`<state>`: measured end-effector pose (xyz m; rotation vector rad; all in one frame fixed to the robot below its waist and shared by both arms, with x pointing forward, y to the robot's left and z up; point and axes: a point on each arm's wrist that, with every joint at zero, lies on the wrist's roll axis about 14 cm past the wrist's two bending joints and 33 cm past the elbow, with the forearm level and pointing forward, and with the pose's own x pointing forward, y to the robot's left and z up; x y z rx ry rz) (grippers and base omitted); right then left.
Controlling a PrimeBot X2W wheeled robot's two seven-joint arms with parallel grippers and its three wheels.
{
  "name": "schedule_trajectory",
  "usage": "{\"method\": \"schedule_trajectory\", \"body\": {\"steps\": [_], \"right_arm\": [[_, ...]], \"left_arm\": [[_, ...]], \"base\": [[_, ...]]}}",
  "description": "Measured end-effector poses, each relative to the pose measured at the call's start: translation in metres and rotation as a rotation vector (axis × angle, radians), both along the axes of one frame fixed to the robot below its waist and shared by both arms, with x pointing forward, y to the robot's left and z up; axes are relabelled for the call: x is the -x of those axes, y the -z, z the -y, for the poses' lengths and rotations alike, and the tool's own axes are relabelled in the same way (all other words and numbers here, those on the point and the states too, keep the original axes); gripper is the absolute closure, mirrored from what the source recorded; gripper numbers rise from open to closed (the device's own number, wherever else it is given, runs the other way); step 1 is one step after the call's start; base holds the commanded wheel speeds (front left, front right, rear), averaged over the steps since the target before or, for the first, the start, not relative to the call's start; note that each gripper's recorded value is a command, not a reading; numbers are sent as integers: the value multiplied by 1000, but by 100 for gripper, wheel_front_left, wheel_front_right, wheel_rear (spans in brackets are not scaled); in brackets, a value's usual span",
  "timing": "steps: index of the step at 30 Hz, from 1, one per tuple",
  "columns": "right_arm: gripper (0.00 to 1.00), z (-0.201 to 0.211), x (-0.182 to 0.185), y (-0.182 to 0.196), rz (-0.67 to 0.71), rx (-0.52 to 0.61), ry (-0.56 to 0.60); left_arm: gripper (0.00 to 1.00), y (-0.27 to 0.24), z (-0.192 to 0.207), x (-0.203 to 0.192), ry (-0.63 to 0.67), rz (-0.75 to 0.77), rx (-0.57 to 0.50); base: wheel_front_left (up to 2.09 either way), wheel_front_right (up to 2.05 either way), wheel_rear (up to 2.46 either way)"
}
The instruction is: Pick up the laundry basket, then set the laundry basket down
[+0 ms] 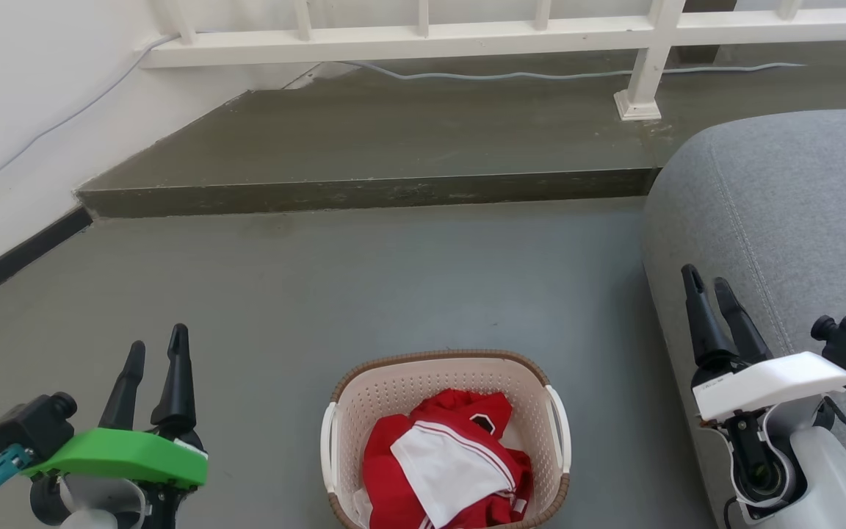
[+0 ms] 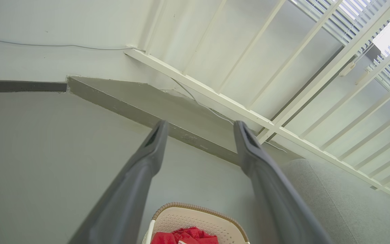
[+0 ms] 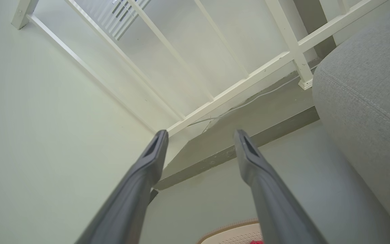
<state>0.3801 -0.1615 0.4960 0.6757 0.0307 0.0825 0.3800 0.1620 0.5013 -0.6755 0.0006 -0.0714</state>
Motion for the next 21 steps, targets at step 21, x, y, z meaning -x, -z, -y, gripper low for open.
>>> {"method": "schedule_trajectory", "body": {"steps": [21], "right_arm": [[0,-9,-4,-9,86,300,-8]], "left_arm": [[0,-9,19,-1,52,91,-293]], "base": [[0,0,0]]}}
